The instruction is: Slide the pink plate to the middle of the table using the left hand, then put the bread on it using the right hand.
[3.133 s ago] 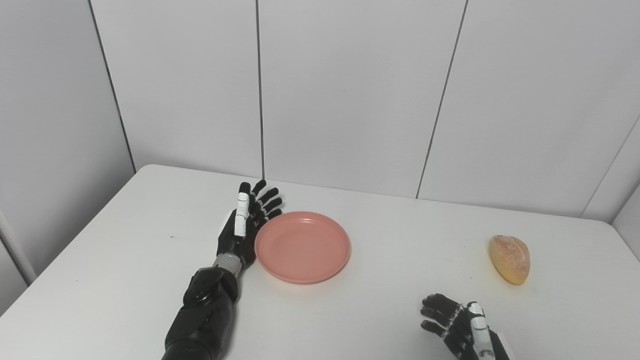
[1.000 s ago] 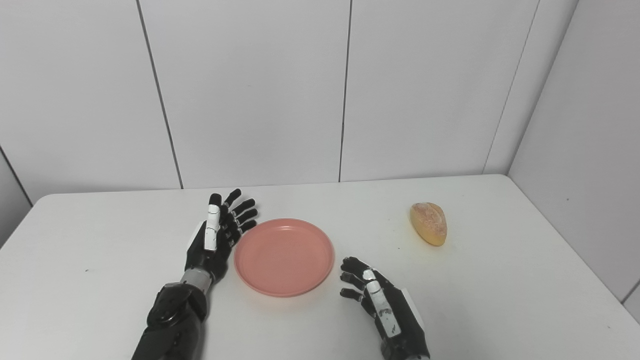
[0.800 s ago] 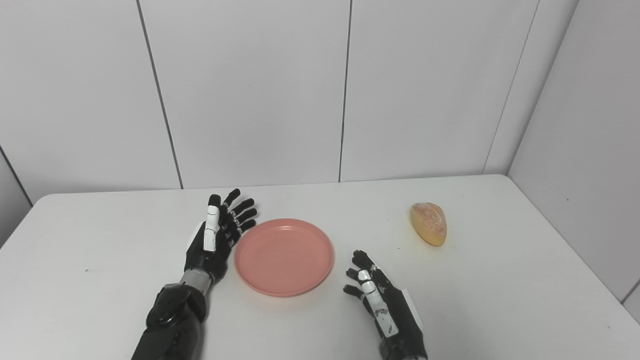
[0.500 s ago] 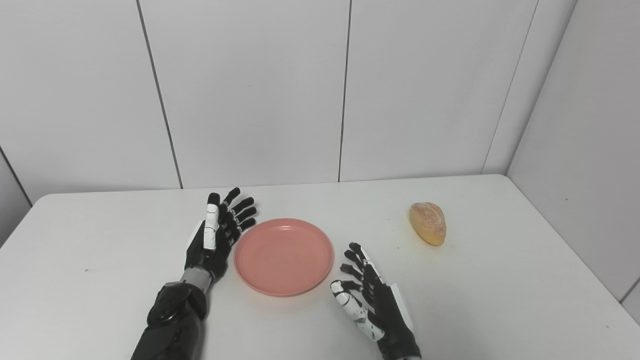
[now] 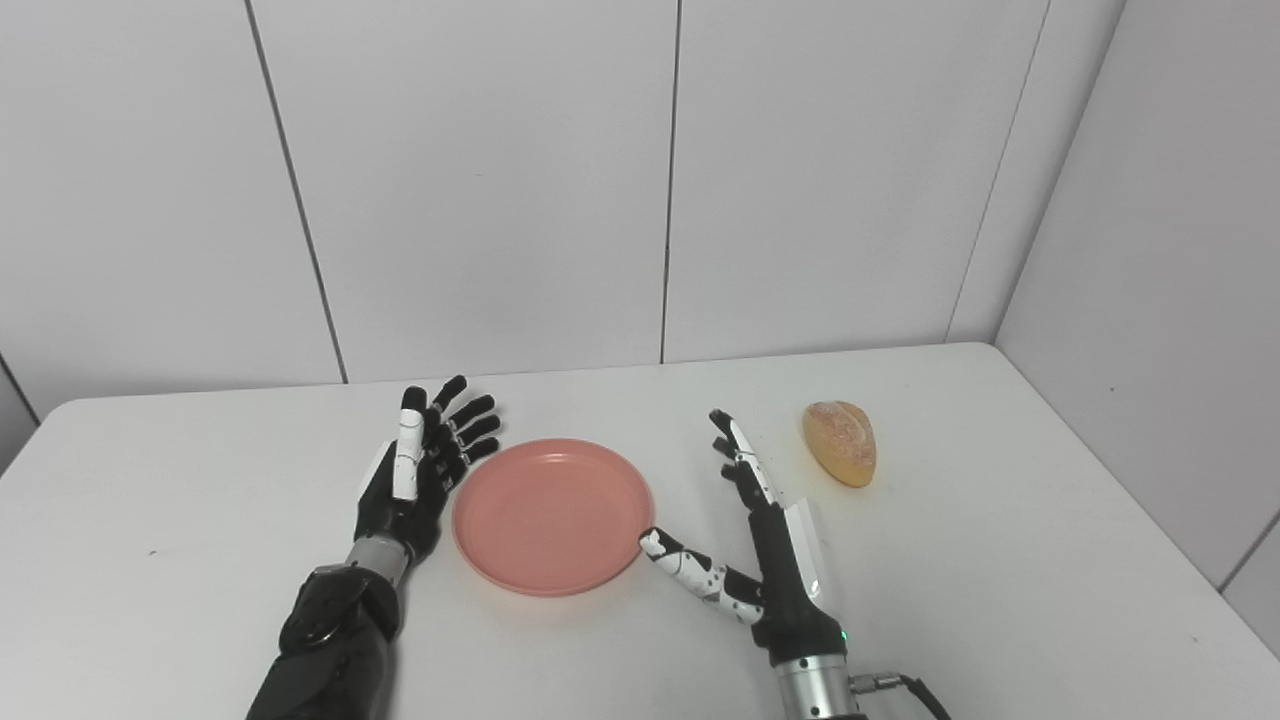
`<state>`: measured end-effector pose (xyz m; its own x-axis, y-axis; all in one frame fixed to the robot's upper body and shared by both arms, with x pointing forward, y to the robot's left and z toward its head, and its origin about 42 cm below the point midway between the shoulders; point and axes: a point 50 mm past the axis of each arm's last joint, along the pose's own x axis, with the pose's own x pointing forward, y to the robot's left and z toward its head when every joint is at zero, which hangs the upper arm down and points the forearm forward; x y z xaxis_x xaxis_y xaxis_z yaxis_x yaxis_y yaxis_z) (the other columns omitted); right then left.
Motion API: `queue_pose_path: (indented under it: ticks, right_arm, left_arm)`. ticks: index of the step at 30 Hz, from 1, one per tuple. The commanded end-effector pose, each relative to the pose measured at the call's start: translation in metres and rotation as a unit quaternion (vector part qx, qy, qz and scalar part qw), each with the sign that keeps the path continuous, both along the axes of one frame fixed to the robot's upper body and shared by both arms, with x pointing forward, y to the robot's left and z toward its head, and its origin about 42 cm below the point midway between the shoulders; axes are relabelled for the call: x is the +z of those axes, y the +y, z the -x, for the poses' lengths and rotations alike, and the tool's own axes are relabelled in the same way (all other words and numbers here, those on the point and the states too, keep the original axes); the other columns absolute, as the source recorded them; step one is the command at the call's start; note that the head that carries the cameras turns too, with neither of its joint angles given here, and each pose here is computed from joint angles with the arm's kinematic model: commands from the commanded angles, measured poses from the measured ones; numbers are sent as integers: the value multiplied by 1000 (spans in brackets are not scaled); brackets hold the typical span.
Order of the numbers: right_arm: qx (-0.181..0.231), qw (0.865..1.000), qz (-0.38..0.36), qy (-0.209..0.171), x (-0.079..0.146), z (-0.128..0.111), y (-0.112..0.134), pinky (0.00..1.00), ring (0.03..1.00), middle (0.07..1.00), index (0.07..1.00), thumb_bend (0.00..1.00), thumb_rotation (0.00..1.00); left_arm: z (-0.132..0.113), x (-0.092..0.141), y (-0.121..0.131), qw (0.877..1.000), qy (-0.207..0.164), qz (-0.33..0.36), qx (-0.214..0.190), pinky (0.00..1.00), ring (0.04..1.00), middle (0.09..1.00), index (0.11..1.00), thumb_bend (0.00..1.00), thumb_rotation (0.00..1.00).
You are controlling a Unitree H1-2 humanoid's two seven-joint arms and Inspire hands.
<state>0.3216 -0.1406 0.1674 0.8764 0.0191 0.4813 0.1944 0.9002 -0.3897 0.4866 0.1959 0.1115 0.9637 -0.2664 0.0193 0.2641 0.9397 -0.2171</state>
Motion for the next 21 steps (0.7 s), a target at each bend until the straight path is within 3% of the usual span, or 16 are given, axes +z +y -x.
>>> queue_pose_path:
  ticks: [1, 5, 8, 11, 14, 21]
  right_arm:
    - [-9, 998, 4, -59, 24, -11, 2, 886, 918, 960, 955, 718, 766]
    - [-34, 996, 11, -87, 37, -23, 2, 969, 960, 979, 963, 730, 782]
    - [-53, 994, 4, -92, 46, -32, 4, 900, 922, 988, 972, 822, 737]
    - [-71, 993, 8, -94, 51, -38, 4, 924, 939, 994, 980, 852, 713]
    - [-97, 991, 22, -94, 56, -45, 1, 992, 979, 998, 988, 867, 720]
    - [-168, 982, 7, -88, 71, -62, -13, 973, 994, 1000, 1000, 831, 657]
  left_arm:
    - [-4, 2, 7, 1000, 4, -4, 0, 799, 816, 823, 905, 829, 982]
    - [-3, -1, 9, 1000, 7, 4, 0, 802, 818, 822, 906, 823, 977]
    - [-3, -2, 10, 1000, 9, 8, 0, 784, 805, 819, 907, 820, 967]
    - [-3, -2, 10, 1000, 12, 10, 2, 784, 805, 817, 906, 816, 962]
    - [-3, -2, 11, 1000, 11, 10, 1, 774, 799, 810, 908, 814, 968]
    - [-2, -3, 11, 1000, 11, 11, -1, 783, 802, 808, 910, 816, 970]
